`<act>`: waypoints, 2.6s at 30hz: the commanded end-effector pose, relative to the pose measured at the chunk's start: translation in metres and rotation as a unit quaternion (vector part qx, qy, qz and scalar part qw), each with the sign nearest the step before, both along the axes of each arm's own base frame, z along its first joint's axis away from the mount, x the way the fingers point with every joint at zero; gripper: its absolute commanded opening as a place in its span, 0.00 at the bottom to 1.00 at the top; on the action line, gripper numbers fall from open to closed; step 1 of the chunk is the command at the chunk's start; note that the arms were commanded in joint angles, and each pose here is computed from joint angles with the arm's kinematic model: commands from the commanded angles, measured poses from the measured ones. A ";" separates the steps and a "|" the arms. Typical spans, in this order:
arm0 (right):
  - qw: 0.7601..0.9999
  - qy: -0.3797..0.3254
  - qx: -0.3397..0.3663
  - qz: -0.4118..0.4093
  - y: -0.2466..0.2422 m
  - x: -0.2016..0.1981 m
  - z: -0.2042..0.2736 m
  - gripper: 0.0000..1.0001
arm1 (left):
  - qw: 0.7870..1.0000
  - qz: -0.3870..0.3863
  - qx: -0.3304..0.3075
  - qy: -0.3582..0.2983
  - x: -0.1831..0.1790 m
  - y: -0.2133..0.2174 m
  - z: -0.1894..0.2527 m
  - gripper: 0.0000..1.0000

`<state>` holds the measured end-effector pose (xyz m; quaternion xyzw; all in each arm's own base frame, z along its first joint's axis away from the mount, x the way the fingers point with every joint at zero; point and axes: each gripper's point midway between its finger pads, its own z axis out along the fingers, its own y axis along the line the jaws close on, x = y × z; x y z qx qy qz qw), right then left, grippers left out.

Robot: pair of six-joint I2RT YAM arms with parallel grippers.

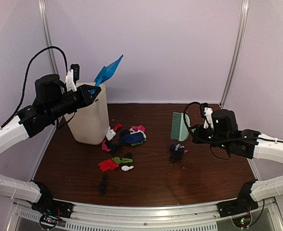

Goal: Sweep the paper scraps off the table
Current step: Sweep the paper scraps at the center of the board.

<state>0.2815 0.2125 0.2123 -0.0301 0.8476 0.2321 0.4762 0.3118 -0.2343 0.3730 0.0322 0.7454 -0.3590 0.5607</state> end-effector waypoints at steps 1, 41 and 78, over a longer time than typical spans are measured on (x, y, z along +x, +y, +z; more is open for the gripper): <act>0.996 -0.060 -0.060 -0.010 0.002 0.025 0.022 0.00 | 0.996 -0.052 0.038 -0.059 -0.011 -0.022 0.025 0.00; 0.951 0.063 0.179 0.242 0.214 -0.051 -0.013 0.00 | 0.988 0.016 0.139 -0.063 -0.049 0.030 -0.022 0.00; 0.980 0.027 0.098 0.168 0.110 -0.057 0.007 0.00 | 0.989 -0.005 0.142 -0.050 -0.048 0.020 -0.034 0.00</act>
